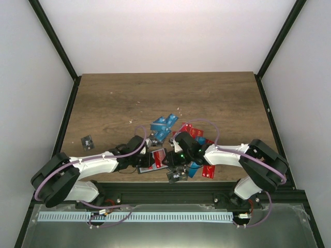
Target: Put the credit cards into the card holder
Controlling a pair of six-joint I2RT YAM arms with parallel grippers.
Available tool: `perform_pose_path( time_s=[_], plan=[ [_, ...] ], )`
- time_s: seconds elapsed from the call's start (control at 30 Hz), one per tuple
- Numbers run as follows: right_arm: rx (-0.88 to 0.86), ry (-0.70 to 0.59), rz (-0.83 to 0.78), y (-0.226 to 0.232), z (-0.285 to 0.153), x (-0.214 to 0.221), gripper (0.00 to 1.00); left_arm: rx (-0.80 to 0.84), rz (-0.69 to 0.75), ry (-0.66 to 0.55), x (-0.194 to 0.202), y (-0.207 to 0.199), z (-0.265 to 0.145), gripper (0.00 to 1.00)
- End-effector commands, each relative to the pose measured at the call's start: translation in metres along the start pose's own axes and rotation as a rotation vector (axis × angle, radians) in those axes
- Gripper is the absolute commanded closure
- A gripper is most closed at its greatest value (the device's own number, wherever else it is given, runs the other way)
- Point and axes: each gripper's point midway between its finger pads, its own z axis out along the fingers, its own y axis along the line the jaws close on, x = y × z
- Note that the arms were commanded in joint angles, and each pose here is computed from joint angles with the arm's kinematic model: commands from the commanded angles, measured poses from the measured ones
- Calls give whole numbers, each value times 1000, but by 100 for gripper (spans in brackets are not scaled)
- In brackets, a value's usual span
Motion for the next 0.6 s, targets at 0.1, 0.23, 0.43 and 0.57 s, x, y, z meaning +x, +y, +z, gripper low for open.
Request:
perform_pose_path(
  time_s=[0.1,0.23,0.43,0.57],
  plan=[
    [-12,-25,-51,19,-3,-10,64,4,19,-3,-1,-4,4,96],
    [-44,-13,-59,25,0,-9,64,3,21,3,0,-4,5,96],
    [-91,-16,-78,40,0,-13,64,-6,18,-23,-4,-4,-2,96],
    [-125,-8,-94,51,3,-16,64,-44,10,-63,-9,0,-14,95]
  ],
)
